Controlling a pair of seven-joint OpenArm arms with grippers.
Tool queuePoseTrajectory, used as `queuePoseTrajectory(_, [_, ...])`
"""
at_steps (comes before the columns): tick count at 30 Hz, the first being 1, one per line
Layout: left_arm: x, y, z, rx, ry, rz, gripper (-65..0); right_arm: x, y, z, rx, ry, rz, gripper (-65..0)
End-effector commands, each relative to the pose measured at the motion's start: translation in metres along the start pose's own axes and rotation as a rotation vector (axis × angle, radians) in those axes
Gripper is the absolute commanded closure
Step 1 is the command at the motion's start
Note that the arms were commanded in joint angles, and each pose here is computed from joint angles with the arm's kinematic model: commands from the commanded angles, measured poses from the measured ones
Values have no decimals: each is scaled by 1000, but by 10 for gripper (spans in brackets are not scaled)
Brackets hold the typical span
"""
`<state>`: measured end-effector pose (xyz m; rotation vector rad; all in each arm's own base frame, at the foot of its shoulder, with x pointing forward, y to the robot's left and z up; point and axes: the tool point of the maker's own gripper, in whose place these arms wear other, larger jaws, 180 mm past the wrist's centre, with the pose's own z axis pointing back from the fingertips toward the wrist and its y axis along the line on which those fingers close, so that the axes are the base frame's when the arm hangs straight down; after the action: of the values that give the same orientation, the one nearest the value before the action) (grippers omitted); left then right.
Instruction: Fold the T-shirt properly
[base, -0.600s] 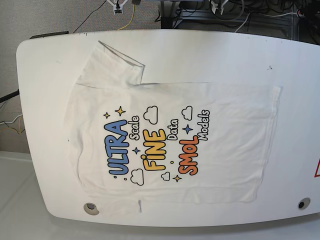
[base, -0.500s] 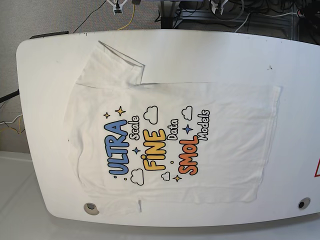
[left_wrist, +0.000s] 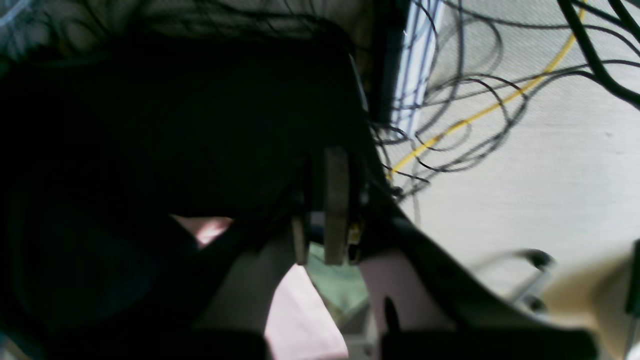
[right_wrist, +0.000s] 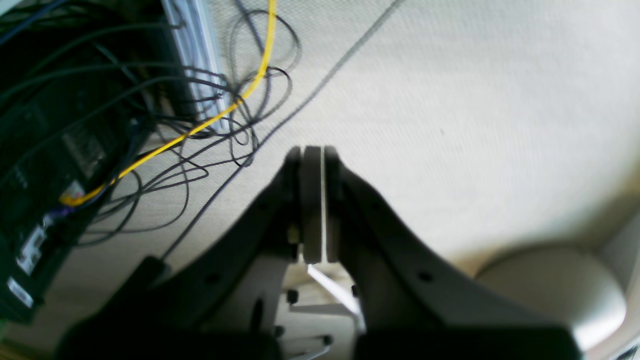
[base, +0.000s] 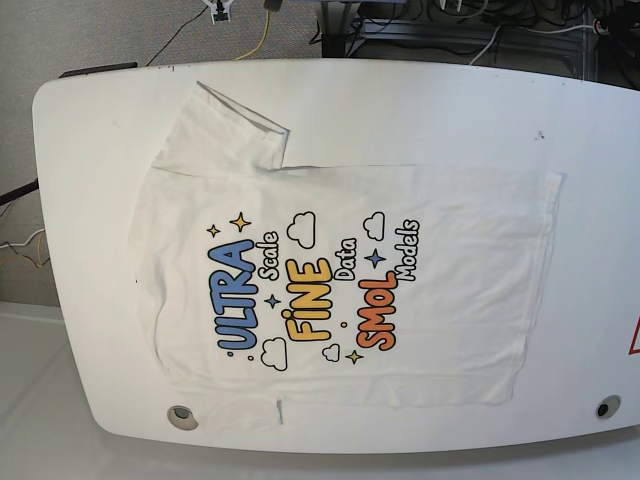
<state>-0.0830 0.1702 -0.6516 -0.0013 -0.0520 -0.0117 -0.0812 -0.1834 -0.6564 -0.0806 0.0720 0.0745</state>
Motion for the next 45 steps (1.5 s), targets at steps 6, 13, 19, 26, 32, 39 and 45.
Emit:
queuePoseTrajectory(6, [-21, 23, 21, 51, -42, -51, -48, -17, -34, 12, -56, -61, 151, 0])
queuePoseTrajectory(13, [-29, 24, 41, 27, -75, -83, -56, -12, -36, 27, -53, -143, 245, 0])
queuePoseTrajectory(19, [-31, 8, 44, -60, -62, -75, -71, -17, -40, 25, -74, -130, 154, 0])
queuePoseTrajectory(26, [-39, 7, 49, -89, -55, -81, -73, -21, -44, 27, -88, -132, 113, 0])
queuePoseTrajectory(32, [-47, 43, 67, 6, -75, -106, -51, -31, -49, 43, -99, -175, 111, 0])
queuePoseTrajectory(39, [-34, 60, 85, 53, -134, -130, -43, -35, -57, 63, -111, -219, 163, 0])
queuePoseTrajectory(45, [-9, 76, 105, 97, -215, -171, -56, -35, -60, 84, -119, -269, 214, 0])
